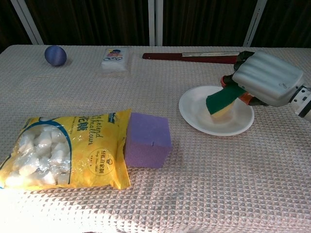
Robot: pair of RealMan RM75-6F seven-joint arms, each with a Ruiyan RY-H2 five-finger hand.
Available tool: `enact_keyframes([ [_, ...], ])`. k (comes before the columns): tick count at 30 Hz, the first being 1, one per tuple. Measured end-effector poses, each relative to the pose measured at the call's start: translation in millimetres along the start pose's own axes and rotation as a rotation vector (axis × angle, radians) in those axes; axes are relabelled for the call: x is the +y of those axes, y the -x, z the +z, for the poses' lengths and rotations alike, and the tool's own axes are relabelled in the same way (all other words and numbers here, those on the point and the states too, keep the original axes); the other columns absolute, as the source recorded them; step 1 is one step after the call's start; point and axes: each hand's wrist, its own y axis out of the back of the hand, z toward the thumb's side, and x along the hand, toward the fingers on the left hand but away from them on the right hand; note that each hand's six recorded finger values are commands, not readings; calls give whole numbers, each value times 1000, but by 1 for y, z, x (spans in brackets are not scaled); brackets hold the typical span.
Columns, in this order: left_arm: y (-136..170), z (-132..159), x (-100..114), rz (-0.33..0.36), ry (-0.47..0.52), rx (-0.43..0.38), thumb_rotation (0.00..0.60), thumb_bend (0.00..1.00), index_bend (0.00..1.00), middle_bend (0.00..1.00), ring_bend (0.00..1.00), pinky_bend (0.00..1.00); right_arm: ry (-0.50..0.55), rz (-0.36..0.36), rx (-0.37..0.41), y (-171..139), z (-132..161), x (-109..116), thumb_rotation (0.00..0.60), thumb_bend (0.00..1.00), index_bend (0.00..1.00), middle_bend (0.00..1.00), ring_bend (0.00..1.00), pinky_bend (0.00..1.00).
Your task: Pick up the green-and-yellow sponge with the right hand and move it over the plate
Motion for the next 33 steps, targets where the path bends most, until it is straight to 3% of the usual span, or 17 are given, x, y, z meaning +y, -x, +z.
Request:
enact_keyframes([
  [5, -1, 1, -1, -3, 2, -2, 600, 17, 234, 146, 83, 131, 17, 0, -5, -5, -3, -2, 600, 578, 1000, 725, 489, 289],
  [13, 3, -1, -2, -5, 7, 8, 600, 16, 237, 146, 83, 131, -40, 45, 49, -5, 11, -17, 600, 578, 1000, 730, 506, 292],
  [19, 3, -2, -4, -8, 5, 7, 600, 17, 237, 146, 83, 131, -65, 58, 3, -14, -13, -19, 600, 578, 1000, 730, 508, 293],
  [25, 2, -2, -2, -1, 6, 6, 600, 16, 237, 146, 83, 131, -43, 22, -45, -16, -30, -8, 600, 577, 1000, 731, 508, 296],
  [33, 4, -1, -2, -1, 8, 9, 600, 17, 238, 146, 83, 131, 15, 1, 10, 2, 2, -2, 600, 578, 1000, 731, 508, 296],
])
